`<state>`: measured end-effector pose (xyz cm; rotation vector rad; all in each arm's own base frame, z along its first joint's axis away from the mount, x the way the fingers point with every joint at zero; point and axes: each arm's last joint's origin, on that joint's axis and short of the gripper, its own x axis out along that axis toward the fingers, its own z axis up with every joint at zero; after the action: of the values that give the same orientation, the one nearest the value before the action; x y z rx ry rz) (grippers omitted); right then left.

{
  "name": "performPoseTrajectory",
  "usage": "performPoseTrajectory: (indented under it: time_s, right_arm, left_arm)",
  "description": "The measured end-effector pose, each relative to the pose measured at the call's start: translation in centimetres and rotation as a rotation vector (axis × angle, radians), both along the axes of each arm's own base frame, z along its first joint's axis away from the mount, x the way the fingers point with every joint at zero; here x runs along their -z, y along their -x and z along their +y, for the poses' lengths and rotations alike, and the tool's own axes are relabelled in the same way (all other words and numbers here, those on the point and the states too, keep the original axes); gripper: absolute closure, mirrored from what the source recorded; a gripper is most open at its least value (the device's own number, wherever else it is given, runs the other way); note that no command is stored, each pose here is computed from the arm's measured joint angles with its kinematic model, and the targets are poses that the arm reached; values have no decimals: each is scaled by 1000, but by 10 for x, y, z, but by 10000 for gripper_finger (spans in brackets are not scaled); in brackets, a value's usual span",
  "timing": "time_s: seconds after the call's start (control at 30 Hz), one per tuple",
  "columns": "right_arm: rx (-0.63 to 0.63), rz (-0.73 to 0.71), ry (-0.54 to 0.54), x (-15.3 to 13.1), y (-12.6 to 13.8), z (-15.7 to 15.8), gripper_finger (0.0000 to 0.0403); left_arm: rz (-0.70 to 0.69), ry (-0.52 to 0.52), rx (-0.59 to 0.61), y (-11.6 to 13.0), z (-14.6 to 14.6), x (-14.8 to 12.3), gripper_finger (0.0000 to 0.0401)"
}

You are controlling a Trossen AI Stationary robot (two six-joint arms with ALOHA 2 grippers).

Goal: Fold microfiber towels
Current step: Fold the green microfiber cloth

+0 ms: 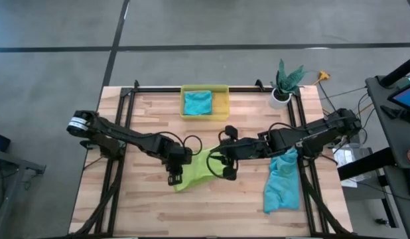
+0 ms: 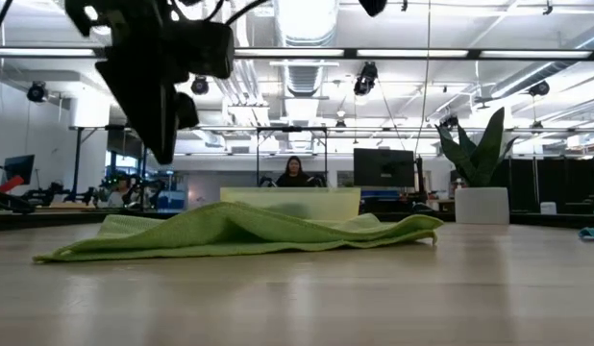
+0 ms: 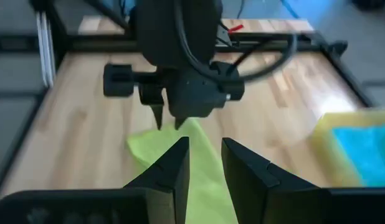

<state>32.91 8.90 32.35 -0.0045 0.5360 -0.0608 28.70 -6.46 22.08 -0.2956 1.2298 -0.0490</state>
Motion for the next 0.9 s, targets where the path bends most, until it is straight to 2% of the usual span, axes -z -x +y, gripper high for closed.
performPoseTrajectory:
  time_s: [0.2,0.43,0.7,0.77,0.83,0.9]
  right_arm:
    - [131,1,-211,1,1,0,314]
    - [187,-5,-295,4,0,0,314]
    - [182,4,-217,8,-3,-10,313]
    - [265,60,-244,22,-7,-25,310]
    - [350,162,-319,45,-9,-44,305]
    - [335,265,-425,72,-13,-60,298]
  left_arm:
    - [-33,1,-69,4,2,-10,290]
    - [-42,-4,-97,1,2,-8,290]
    - [-42,-14,-77,-7,0,5,290]
    - [-15,-28,-60,-4,1,12,290]
    - [3,-34,-56,-2,1,18,290]
    - [30,-41,-55,2,2,25,290]
